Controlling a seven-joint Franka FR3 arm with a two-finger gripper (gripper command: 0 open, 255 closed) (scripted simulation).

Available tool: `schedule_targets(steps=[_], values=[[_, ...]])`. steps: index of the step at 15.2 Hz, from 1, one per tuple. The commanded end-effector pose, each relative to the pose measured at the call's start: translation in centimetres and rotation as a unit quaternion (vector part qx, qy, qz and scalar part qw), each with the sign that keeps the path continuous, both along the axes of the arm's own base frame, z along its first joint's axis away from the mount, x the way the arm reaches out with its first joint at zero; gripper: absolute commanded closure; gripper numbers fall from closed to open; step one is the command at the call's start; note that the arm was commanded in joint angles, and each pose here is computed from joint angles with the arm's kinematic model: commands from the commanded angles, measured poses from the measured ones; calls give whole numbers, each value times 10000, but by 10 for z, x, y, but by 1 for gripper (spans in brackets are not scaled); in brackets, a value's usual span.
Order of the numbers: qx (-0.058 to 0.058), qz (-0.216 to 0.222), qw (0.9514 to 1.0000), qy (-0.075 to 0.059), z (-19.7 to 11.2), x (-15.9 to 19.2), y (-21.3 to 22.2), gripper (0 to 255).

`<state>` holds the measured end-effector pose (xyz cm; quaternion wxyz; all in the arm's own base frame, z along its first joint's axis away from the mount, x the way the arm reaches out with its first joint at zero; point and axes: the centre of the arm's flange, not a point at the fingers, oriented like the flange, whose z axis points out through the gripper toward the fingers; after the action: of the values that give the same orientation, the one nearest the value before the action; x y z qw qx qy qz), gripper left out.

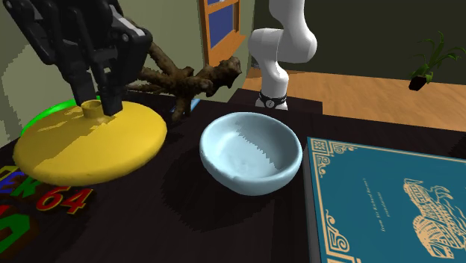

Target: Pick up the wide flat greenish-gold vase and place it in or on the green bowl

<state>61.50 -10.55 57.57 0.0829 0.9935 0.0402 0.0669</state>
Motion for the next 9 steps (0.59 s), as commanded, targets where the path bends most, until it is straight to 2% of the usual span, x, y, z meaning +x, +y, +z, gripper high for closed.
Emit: schedule_targets(steps=[1, 8, 9], values=[[0, 0, 10000, 0, 11, 0, -1, 255], [0, 0, 10000, 0, 48, 0, -1, 255], [0, 0, 10000, 0, 50, -5, -13, 255]])
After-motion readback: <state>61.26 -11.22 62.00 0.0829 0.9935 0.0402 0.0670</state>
